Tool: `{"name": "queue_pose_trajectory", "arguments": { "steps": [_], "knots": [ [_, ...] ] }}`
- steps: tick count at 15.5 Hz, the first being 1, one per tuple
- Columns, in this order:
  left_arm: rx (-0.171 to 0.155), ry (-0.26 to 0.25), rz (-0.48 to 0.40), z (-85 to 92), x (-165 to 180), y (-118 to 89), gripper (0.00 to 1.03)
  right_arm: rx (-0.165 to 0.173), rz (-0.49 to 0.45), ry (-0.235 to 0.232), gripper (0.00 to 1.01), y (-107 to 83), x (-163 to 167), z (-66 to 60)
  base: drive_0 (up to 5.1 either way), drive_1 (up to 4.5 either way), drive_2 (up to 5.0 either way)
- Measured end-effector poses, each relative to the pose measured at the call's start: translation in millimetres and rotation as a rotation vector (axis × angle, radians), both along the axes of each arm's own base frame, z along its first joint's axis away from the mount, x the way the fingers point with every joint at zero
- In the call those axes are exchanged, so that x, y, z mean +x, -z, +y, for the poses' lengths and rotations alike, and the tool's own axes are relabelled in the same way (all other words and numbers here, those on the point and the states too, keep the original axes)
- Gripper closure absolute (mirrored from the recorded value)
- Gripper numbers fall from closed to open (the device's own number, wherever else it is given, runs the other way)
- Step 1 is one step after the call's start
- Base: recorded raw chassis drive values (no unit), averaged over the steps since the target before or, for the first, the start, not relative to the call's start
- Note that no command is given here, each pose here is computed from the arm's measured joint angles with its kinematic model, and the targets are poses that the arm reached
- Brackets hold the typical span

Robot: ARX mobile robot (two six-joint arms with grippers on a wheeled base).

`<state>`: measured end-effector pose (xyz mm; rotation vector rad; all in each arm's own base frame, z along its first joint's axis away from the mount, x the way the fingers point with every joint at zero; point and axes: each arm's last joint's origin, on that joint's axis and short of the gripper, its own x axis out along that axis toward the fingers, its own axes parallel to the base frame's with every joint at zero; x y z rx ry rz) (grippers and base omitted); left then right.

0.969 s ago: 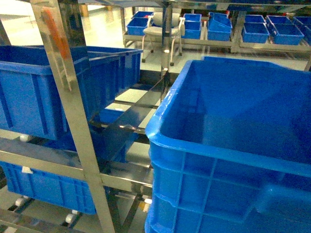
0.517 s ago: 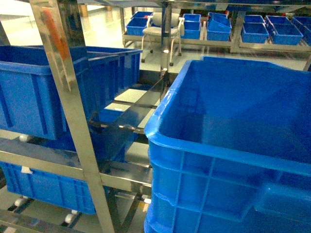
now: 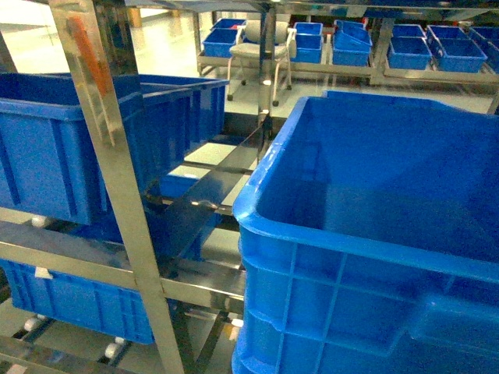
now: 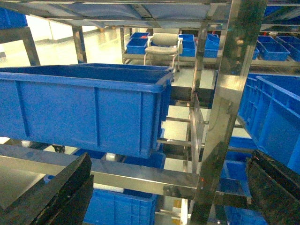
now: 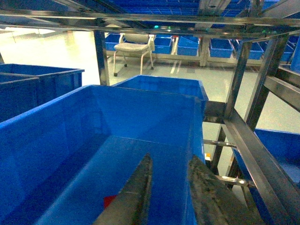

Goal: Pick red block from blue box to shelf

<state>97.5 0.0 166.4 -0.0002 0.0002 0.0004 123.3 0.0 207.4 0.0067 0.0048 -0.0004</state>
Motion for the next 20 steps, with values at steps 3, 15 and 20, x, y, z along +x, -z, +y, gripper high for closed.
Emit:
{"name": "queue_pose_trajectory", "arguments": {
  "steps": [3,15,20],
  "knots": [
    [0.0,0.0,0.0,0.0,0,0,0.05,-0.003,-0.003,0.0,1.0,11.1,-5,0.0,0.0,0.0,0.0],
    [0.0,0.001,-0.001,0.0,0,0,0.05,-0.004,-0.031,0.001,1.0,36.8,-26,0.0,0.0,0.0,0.0],
    [0.0,0.0,0.0,0.0,0,0,0.05,-0.004,-0.011,0.001,0.77,39.2,-26,0.0,0.0,0.0,0.0]
  ]
}}
